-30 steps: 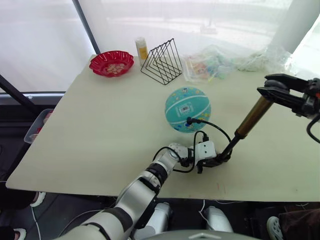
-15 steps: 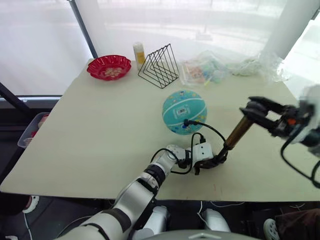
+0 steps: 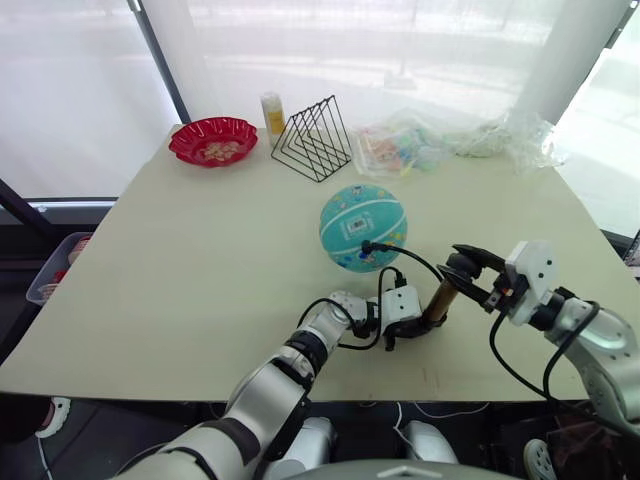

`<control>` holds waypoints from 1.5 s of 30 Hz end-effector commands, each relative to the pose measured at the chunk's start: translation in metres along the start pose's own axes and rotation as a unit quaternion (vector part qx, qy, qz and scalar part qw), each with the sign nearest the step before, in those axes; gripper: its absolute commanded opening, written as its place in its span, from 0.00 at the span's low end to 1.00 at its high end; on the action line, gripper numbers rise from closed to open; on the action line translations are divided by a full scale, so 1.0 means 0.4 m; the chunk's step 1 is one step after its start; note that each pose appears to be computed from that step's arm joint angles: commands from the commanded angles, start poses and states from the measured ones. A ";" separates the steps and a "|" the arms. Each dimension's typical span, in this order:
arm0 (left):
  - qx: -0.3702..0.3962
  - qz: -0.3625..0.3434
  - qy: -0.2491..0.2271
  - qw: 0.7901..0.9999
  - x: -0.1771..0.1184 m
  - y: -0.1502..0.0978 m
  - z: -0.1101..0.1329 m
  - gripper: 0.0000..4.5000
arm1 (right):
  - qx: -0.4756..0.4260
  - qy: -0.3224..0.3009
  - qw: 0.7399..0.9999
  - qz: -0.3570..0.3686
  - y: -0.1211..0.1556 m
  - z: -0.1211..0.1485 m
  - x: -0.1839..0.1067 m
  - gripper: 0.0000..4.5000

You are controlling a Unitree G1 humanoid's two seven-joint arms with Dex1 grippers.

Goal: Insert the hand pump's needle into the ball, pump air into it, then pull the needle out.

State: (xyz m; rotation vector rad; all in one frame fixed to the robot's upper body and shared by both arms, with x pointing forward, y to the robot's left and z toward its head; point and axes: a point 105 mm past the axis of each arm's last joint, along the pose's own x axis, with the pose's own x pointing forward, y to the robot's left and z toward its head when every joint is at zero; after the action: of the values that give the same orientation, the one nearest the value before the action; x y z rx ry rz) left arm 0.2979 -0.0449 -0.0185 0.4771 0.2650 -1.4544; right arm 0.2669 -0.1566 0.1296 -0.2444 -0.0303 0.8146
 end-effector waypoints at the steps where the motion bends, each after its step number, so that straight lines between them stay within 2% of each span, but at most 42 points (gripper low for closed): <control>1: -0.054 -0.049 0.110 0.991 -0.009 -0.091 -0.150 0.24 | 0.050 0.089 0.994 0.024 0.040 -0.123 -0.014 0.42; 4: -0.054 -0.050 0.109 0.991 -0.007 -0.092 -0.148 0.24 | -0.010 -0.030 0.999 0.013 -0.047 0.120 -0.031 0.42; 6: -0.054 -0.051 0.109 0.991 -0.006 -0.093 -0.147 0.24 | -0.026 -0.068 0.997 0.014 -0.071 0.216 -0.051 0.42; 13: -0.052 -0.053 0.107 0.991 -0.004 -0.093 -0.145 0.24 | -0.039 -0.079 0.996 0.011 -0.101 0.317 -0.096 0.42; 18: -0.050 -0.055 0.107 0.992 -0.004 -0.093 -0.143 0.24 | -0.067 -0.113 0.991 -0.020 -0.147 0.442 -0.154 0.42; 25: -0.049 -0.054 0.108 0.991 -0.006 -0.090 -0.144 0.24 | -0.063 -0.124 0.990 -0.021 -0.153 0.480 -0.167 0.42; 27: -0.049 -0.053 0.109 0.991 -0.007 -0.089 -0.143 0.24 | -0.051 -0.087 0.995 -0.012 -0.144 0.430 -0.151 0.42; 29: -0.048 -0.054 0.110 0.991 -0.006 -0.088 -0.143 0.24 | -0.038 -0.036 0.999 0.004 -0.126 0.352 -0.132 0.42; 31: -0.049 -0.052 0.109 0.991 -0.006 -0.087 -0.142 0.24 | -0.012 -0.015 1.000 0.001 -0.112 0.270 -0.113 0.42; 36: -0.049 -0.051 0.109 0.992 -0.007 -0.085 -0.141 0.24 | 0.014 0.013 1.000 0.002 -0.083 0.158 -0.098 0.42; 42: -0.049 -0.047 0.113 0.991 -0.015 -0.081 -0.149 0.24 | 0.077 0.059 0.995 0.024 -0.017 -0.026 -0.064 0.42; 45: -0.049 -0.046 0.113 0.991 -0.016 -0.080 -0.150 0.24 | 0.087 0.058 0.994 0.021 -0.007 -0.062 -0.050 0.42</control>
State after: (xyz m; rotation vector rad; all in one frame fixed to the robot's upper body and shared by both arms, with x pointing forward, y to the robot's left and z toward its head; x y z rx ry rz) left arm 0.2983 -0.0485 -0.0147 0.4832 0.2486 -1.4688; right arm 0.2626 -0.1799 0.1646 -0.1763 -0.0630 0.8203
